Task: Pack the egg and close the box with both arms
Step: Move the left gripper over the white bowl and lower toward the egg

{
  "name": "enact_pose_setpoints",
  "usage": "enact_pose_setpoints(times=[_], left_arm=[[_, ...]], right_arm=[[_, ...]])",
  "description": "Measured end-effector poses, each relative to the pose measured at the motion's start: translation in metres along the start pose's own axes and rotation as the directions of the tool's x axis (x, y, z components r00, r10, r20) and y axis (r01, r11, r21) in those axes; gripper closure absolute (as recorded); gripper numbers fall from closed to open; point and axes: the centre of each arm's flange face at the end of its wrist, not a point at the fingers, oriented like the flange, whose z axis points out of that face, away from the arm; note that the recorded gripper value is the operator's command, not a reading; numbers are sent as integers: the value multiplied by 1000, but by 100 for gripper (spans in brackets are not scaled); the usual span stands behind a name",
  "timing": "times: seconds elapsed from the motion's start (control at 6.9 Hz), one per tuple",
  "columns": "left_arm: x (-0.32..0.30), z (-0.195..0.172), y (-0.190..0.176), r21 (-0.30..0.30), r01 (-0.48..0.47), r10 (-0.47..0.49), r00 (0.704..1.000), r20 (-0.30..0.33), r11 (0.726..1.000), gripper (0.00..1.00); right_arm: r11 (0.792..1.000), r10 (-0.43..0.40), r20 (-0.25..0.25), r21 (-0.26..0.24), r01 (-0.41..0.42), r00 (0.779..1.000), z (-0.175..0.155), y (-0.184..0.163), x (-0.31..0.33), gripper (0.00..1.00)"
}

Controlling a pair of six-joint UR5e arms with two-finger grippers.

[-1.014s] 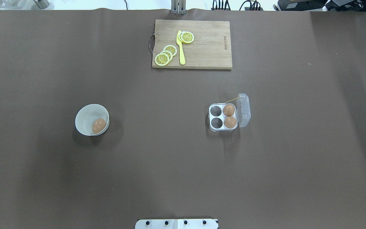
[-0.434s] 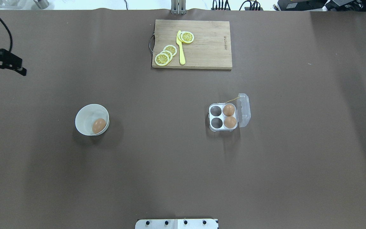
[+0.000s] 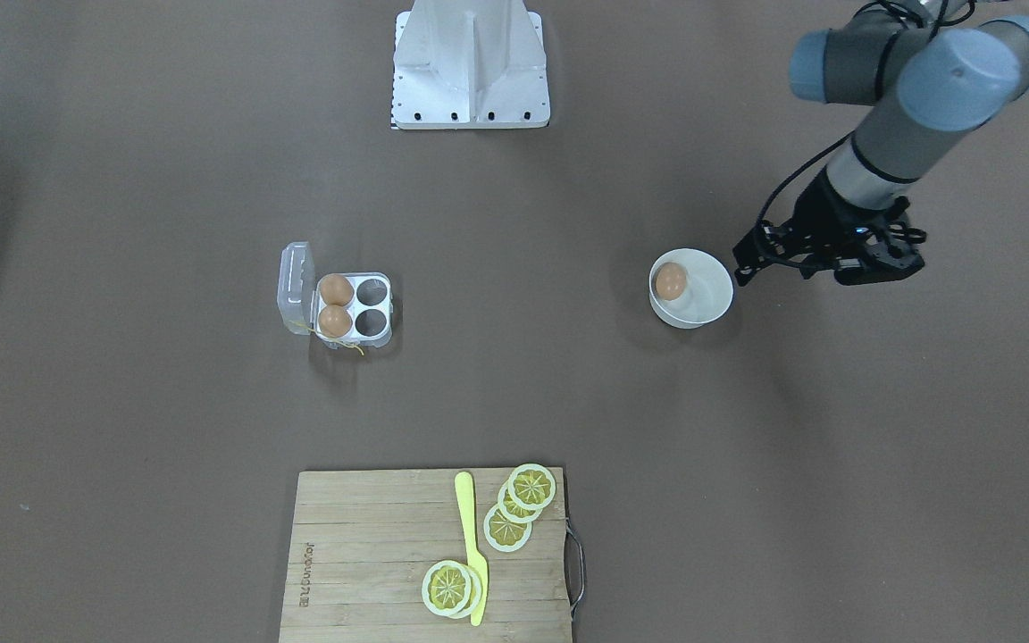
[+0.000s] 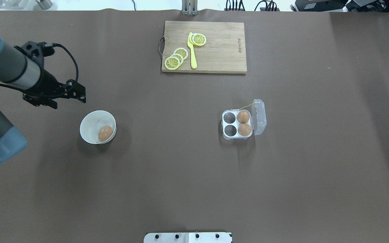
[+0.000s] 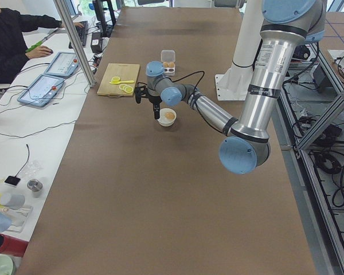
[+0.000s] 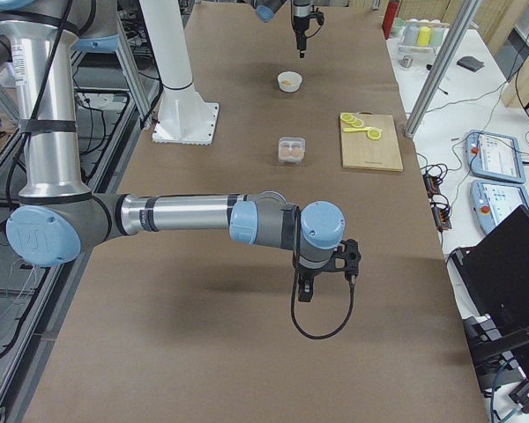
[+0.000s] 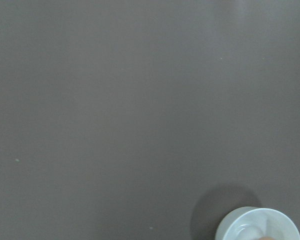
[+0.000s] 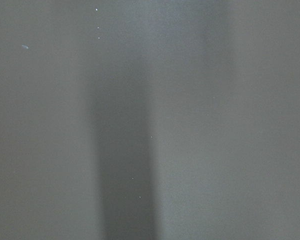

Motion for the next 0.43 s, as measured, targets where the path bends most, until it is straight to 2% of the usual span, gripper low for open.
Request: enact_pose_setpoints(times=[0.43], left_arm=[[33, 44, 32, 5, 37, -37, 999, 37, 999, 19]], right_arm=[[1000, -1, -3, 0, 1, 1000, 0, -1, 0, 0]])
